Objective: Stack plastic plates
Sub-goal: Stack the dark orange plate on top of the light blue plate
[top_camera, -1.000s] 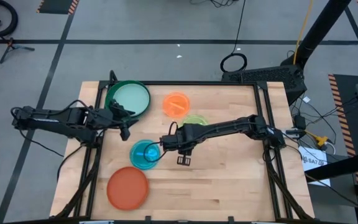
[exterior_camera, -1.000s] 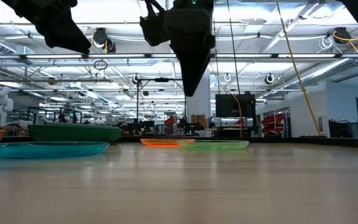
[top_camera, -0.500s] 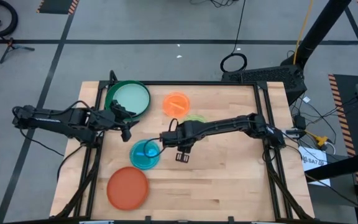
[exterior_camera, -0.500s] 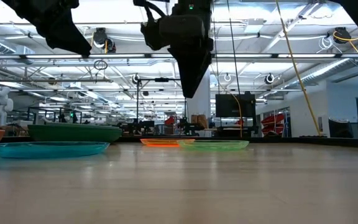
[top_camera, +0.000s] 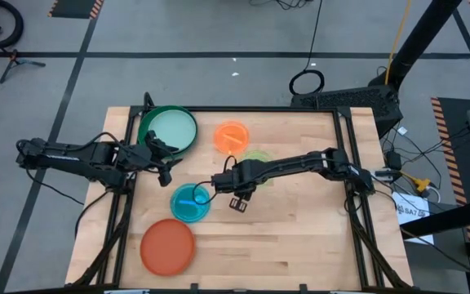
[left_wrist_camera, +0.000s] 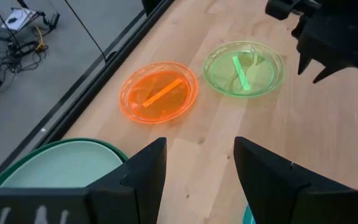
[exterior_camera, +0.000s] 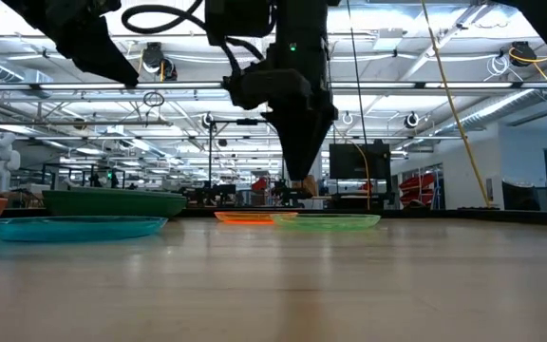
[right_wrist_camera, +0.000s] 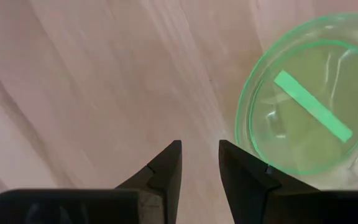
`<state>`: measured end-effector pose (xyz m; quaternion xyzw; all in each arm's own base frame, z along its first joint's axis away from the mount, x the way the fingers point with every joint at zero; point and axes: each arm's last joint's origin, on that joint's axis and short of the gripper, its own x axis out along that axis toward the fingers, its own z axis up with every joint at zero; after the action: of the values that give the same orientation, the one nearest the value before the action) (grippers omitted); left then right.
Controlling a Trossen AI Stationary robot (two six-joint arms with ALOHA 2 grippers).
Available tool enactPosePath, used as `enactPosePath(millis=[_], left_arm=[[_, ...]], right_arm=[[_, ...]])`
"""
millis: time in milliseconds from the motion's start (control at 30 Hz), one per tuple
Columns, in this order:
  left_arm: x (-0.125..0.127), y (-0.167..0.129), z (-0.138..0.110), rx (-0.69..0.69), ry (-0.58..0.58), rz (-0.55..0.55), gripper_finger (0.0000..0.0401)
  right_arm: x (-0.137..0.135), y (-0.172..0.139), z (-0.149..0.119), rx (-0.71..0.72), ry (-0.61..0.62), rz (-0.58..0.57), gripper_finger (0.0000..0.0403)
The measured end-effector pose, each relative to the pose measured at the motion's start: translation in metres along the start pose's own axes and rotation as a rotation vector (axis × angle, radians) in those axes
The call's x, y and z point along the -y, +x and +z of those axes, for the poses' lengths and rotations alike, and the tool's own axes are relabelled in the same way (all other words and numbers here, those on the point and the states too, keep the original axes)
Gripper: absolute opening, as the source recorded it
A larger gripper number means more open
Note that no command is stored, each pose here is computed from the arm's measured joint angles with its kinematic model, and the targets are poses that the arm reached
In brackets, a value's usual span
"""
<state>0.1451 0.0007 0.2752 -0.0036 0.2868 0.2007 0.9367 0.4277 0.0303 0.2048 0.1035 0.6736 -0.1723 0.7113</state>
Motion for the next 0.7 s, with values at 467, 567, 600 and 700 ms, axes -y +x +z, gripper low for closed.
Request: enactPosePath(millis=[467, 567, 600, 700], left_arm=[[0.000, 0.000, 0.000, 0.000, 0.029, 0.000, 0.0193], [0.000, 0.000, 0.000, 0.001, 0.027, 0.000, 0.0193], [0.000, 0.000, 0.000, 0.000, 0.026, 0.000, 0.0193], [0.000, 0.000, 0.000, 0.001, 0.021, 0.000, 0.0193]], right_arm=[[0.007, 0.044, -0.022, -0.049, -0.302, -0.088, 0.0100], [0.009, 0.049, -0.024, -0.025, -0.312, -0.131, 0.0100], [0.010, 0.049, -0.024, -0.023, -0.314, -0.151, 0.0100], [0.013, 0.049, -0.023, -0.018, -0.317, -0.215, 0.0100]])
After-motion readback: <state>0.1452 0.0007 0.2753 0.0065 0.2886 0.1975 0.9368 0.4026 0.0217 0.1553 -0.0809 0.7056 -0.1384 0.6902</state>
